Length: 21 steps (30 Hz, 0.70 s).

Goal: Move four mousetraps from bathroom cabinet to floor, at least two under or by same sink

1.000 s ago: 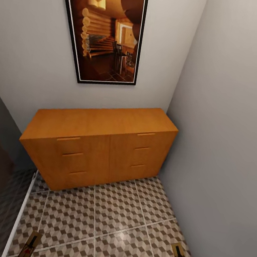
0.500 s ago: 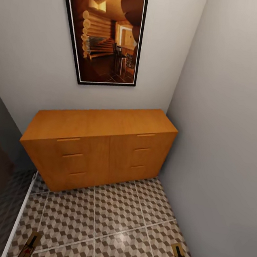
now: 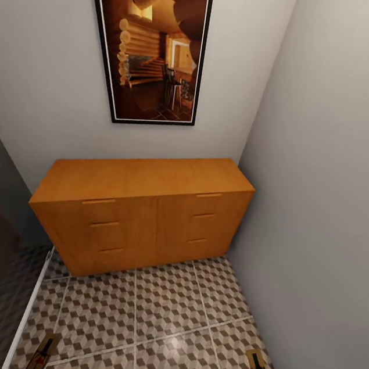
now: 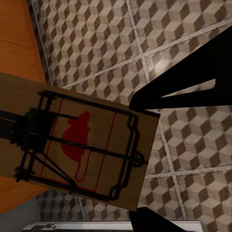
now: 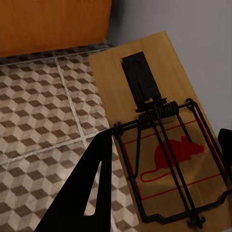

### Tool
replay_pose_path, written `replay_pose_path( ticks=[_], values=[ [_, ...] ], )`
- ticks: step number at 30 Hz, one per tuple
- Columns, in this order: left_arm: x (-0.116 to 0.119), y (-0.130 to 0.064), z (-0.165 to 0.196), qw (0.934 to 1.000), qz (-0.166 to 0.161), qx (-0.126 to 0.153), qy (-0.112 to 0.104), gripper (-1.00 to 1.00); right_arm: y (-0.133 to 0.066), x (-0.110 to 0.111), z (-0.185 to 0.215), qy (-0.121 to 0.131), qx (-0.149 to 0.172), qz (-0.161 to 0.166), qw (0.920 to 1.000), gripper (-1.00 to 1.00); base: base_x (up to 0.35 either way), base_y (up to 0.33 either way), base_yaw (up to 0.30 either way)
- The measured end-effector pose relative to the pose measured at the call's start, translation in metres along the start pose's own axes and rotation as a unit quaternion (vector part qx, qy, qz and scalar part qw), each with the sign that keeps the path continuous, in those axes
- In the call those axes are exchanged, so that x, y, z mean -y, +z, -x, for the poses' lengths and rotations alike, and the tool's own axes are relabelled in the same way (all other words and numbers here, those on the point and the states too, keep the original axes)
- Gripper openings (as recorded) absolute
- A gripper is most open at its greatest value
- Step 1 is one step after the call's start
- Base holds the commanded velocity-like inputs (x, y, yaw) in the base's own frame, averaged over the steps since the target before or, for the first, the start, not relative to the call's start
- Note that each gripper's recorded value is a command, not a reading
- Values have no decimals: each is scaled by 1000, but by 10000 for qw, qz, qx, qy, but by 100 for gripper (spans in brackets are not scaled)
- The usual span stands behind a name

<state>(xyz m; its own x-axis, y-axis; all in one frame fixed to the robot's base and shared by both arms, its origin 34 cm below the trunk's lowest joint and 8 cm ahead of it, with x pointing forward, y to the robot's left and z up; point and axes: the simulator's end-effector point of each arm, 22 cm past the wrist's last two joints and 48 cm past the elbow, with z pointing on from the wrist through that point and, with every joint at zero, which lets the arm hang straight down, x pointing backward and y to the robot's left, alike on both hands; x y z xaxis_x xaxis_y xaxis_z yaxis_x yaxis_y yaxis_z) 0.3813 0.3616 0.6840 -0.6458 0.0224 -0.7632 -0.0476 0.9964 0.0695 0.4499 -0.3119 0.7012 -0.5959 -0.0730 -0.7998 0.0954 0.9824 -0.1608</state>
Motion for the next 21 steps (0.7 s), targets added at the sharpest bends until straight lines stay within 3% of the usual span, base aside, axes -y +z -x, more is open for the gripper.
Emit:
replay_pose_path(
  ticks=[21],
  values=[
    [0,1,5,10000,2,58,-4,-100,0,0,5,8,54,-5,10000,-100,0,0,0]
  ],
)
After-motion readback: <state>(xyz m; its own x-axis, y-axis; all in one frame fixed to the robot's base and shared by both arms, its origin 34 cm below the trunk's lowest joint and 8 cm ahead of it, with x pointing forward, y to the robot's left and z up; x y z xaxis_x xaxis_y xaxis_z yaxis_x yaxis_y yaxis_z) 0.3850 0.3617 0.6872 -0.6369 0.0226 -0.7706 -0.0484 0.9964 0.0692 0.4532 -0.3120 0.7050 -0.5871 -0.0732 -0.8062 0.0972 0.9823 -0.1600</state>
